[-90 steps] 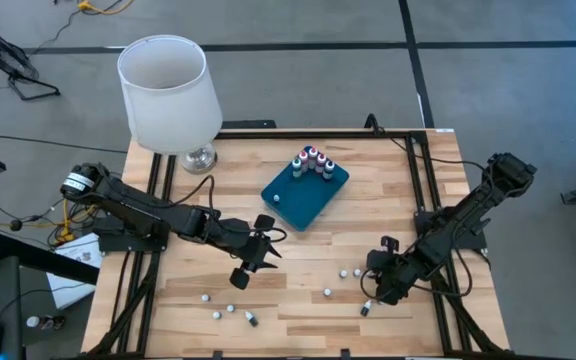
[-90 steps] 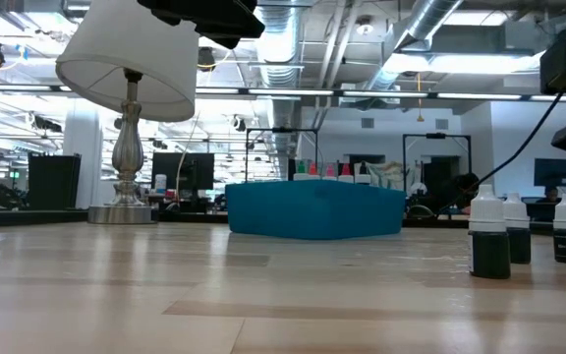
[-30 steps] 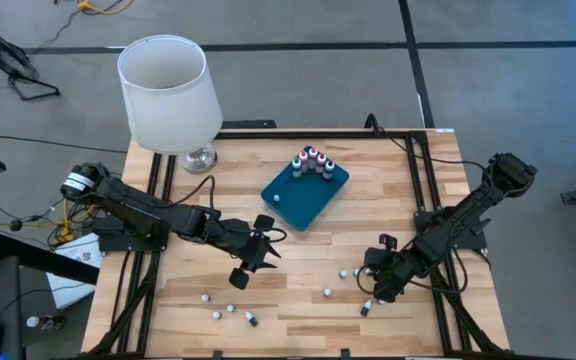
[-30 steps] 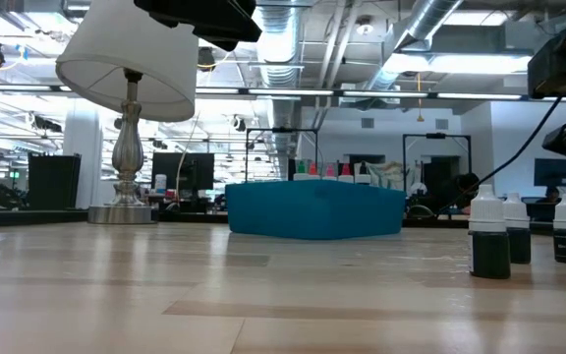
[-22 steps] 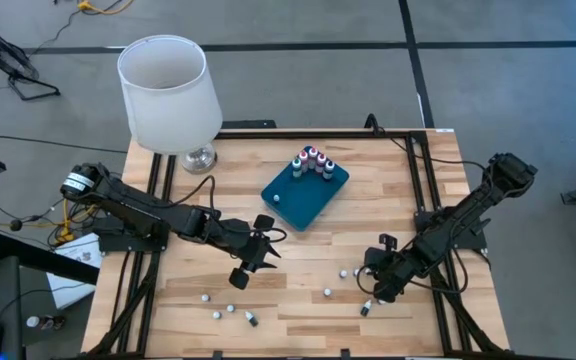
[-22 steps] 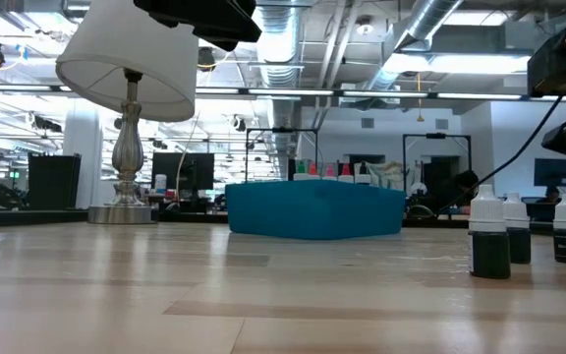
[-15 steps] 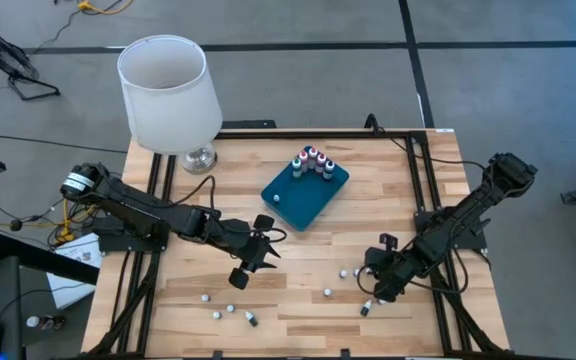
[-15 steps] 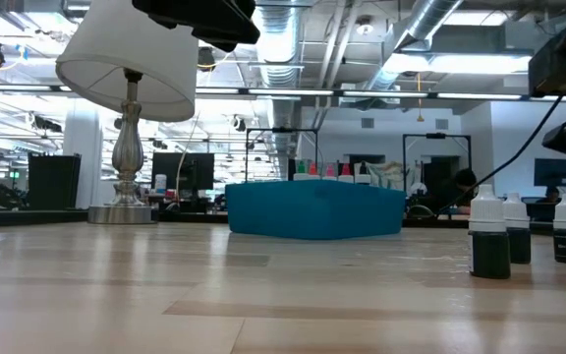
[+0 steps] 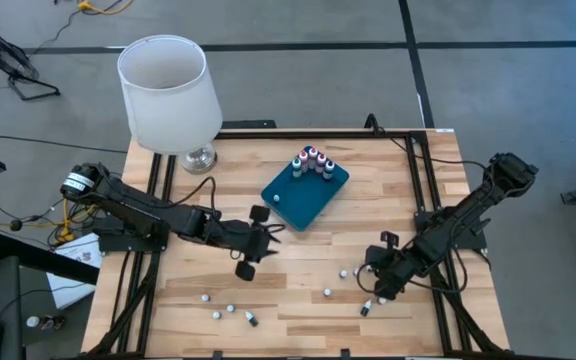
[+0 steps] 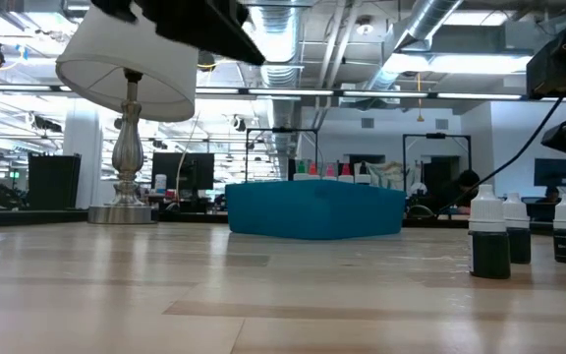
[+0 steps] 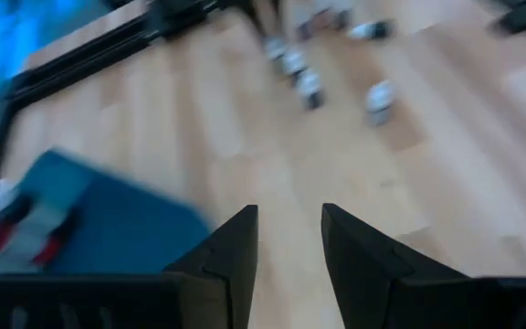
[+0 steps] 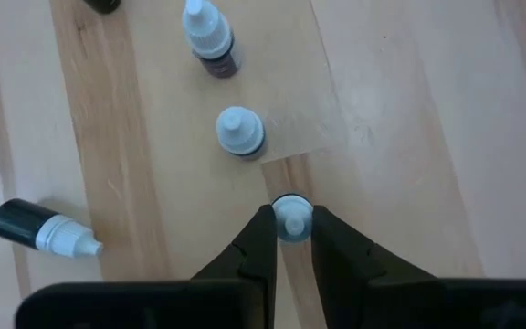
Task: Pick & Place food coloring
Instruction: Put the small green food coloring bottle into the blue container
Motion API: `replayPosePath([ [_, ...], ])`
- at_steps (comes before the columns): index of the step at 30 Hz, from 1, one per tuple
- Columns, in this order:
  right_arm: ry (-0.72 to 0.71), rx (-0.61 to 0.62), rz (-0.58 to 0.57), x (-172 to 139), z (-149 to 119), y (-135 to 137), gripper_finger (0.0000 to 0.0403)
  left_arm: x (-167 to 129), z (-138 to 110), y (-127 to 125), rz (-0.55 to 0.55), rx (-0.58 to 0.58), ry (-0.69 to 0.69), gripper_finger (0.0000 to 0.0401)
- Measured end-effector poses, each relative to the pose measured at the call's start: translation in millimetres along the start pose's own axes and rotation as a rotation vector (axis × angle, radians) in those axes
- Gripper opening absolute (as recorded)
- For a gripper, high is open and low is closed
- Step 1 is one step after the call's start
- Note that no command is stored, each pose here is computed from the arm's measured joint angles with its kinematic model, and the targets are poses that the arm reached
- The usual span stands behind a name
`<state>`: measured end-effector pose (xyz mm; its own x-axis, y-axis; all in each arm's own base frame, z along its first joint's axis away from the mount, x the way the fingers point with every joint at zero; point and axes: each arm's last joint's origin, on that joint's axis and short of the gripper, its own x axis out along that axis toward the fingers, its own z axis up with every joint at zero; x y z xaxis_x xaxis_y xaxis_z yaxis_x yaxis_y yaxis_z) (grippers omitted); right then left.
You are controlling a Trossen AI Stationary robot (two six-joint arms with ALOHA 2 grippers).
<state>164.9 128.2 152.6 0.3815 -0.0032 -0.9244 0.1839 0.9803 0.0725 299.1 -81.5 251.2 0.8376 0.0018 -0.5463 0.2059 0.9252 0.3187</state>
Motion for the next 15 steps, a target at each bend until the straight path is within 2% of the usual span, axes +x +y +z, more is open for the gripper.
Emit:
replayPosePath([
  [6,0.007,-0.005,-0.023,0.0,4.3,-3.8,0.0045,-1.0,-10.6,3.4,0.17,-0.023,0.132,0.0116],
  [15,0.052,-0.045,-0.095,-12.9,19.1,-7.8,0.0046,-1.7,-14.8,3.5,0.196,-0.037,0.176,0.0116],
])
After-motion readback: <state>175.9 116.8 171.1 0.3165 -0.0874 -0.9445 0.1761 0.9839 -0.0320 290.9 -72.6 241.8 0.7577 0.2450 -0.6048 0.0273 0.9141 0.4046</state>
